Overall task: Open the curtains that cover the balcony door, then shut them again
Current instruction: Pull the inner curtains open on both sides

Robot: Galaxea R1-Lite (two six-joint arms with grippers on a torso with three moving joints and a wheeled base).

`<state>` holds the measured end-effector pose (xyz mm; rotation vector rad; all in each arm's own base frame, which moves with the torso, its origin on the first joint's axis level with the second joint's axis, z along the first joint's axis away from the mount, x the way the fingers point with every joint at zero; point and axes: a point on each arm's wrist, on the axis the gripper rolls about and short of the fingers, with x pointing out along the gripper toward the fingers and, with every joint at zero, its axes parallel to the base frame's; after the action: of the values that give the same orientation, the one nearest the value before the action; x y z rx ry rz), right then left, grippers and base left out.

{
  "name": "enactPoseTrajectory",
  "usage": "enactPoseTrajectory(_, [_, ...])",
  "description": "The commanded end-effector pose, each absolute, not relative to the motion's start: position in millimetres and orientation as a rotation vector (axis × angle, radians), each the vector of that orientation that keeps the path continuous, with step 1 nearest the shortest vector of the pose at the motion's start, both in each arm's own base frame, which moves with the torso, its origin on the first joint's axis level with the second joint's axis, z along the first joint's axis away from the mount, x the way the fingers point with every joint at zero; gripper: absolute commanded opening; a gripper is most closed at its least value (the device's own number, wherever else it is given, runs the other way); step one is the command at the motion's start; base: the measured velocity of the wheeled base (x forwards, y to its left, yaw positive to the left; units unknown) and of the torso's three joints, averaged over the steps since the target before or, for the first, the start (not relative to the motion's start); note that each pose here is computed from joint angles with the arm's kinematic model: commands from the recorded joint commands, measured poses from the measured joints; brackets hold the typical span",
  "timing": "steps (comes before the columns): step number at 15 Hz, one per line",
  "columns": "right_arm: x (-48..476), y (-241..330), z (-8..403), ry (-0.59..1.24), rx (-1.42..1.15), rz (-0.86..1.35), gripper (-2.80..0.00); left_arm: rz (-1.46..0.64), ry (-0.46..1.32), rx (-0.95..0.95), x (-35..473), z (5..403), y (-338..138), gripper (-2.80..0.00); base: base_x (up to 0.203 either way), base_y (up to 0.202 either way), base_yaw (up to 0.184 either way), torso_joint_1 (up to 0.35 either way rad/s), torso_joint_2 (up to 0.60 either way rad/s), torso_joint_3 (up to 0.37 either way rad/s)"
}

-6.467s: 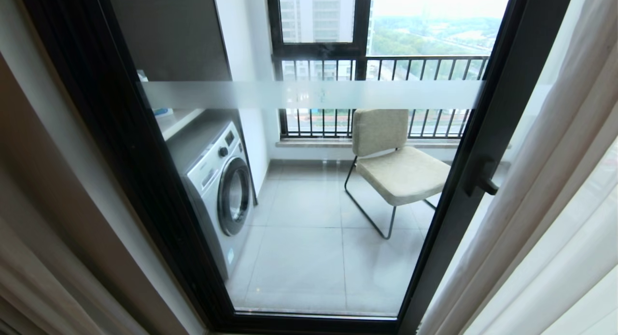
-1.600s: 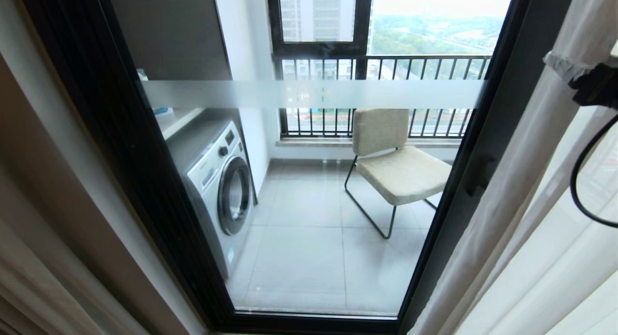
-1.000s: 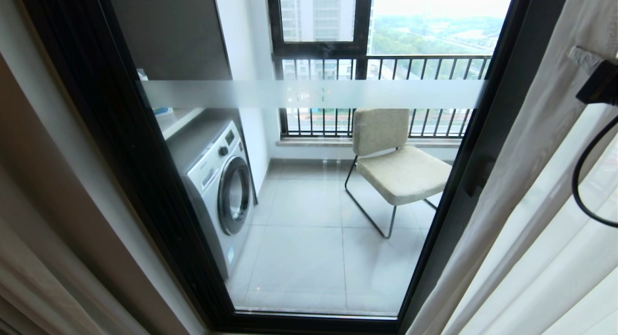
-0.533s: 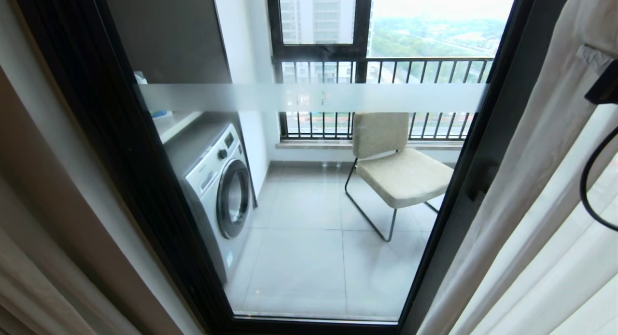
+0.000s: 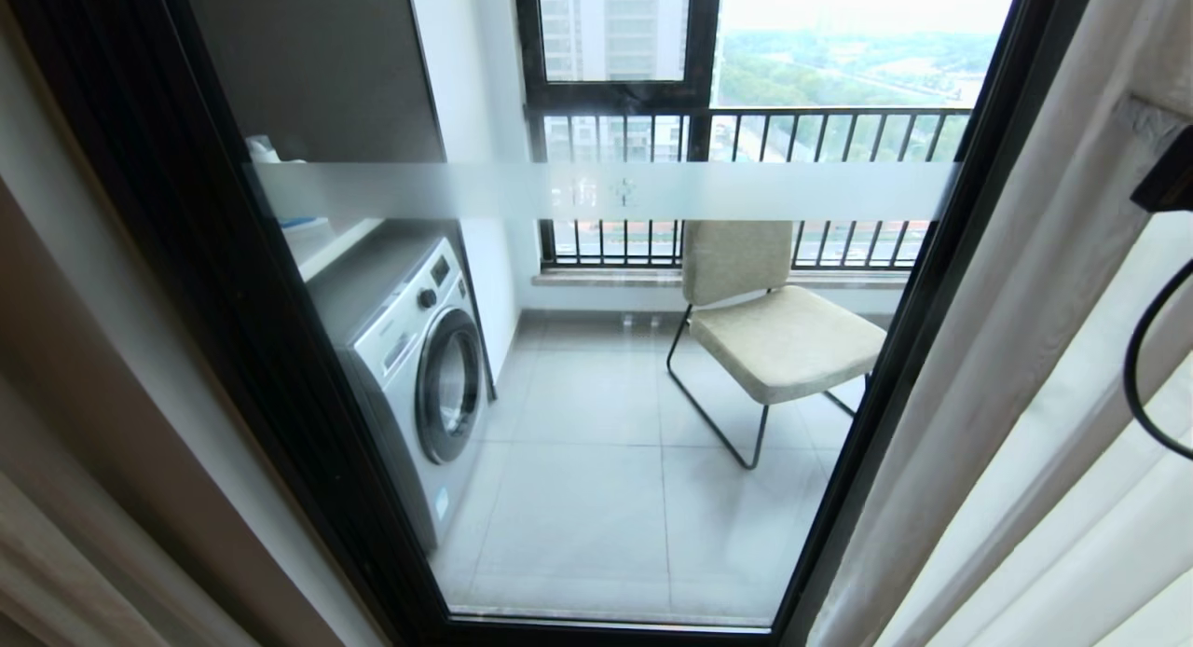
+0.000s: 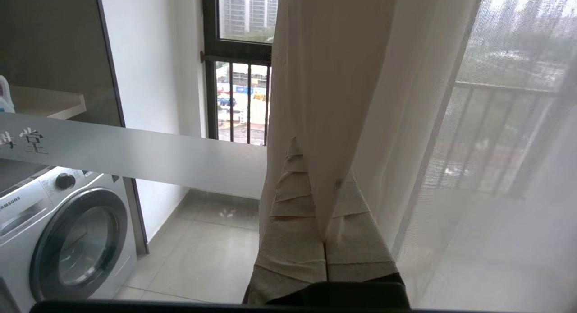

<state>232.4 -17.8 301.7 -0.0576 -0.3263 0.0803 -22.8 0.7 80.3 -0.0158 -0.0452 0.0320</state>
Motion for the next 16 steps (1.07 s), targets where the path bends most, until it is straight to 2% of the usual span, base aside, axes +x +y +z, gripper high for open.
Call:
enactPoseTrajectory(1, [230,-18,304,-0.338,-0.060,0.081,-2.80,0.032,-0.046,-0.016,-23,80,1,-2.80,0.000,0.000,0.000,0.000,0.00,0.000])
enactPoseTrajectory(10, [224,-17,302,-0.337,-0.060,0.081,-2.80,0.032,-0.048,-0.018,-23,81,1,-2.80,0.000,-0.005,-0.001,0.001,0.00,0.001])
enactPoseTrajectory(16, [217,-16,305,-0.351,-0.060,0.080,-2.80,0.032,-0.048,-0.016,-23,81,1,-2.80,0.000,-0.170,0.003,0.003,0.00,0.001])
